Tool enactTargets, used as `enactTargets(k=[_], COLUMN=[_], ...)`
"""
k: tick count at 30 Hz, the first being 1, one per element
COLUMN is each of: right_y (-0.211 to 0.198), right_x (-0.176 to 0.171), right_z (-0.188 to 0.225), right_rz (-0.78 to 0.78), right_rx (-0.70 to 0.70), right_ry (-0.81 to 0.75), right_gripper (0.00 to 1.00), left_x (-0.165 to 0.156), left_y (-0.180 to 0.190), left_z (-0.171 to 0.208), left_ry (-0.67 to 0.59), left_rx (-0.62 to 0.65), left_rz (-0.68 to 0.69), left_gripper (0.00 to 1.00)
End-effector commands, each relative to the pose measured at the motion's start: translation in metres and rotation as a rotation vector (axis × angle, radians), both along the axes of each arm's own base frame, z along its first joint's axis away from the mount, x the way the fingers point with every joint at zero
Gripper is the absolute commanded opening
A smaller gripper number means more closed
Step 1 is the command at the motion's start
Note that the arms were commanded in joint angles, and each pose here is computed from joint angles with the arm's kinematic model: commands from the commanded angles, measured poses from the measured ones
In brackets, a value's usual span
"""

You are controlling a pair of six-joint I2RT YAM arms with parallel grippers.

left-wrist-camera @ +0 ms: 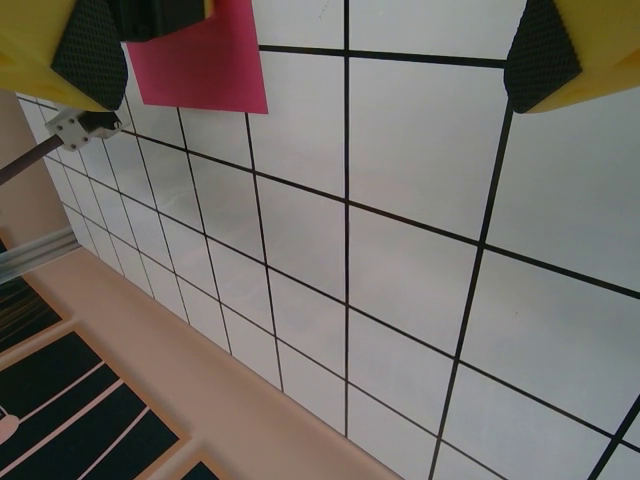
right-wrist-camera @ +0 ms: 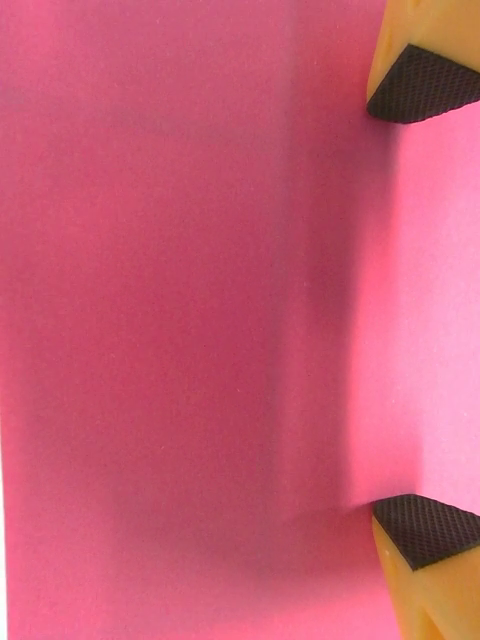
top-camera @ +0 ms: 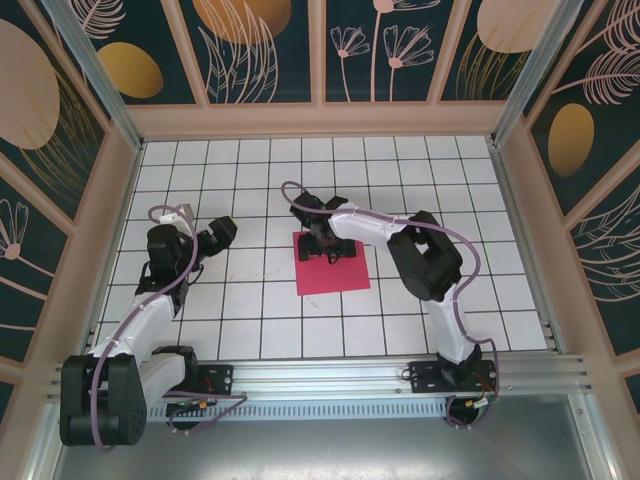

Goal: Fold a paper plane with a square sheet of paper (pick it up from the middle)
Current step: Fold the square sheet of paper in half at the center of the table.

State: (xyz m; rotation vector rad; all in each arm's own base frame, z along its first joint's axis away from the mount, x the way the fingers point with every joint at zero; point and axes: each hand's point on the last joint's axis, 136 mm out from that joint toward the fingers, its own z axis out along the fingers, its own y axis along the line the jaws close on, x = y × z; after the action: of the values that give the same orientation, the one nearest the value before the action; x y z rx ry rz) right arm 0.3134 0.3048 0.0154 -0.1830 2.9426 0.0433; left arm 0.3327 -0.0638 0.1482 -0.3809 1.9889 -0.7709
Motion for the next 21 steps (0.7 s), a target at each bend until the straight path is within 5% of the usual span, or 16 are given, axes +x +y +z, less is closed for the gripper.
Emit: enactTargets(k=[1, 16, 21], right_y=[-0.015, -0.016, 0.004], right_x=[-0.022, -0.024, -0.01], right_z=[-0.036, -0.036, 0.007], right_rz=[-0.003, 0.023, 0.052], right_rx=[-0.081, -0.05, 0.01], right_ry=[0.091, 0.1, 0.021], right_gripper=[0.95, 0.78, 0.89], left_x=[-0.001, -0.004, -0.003], left_y=[-0.002, -0.005, -0.006], left_z=[0.0, -0.002, 0.0], left_ry=[-0.014, -0.003, -0.005], left_rx=[0.0, -0.01, -0.009], left_rz=[-0.02, -0.034, -0.04], left_gripper=[0.98, 0.98, 0.99])
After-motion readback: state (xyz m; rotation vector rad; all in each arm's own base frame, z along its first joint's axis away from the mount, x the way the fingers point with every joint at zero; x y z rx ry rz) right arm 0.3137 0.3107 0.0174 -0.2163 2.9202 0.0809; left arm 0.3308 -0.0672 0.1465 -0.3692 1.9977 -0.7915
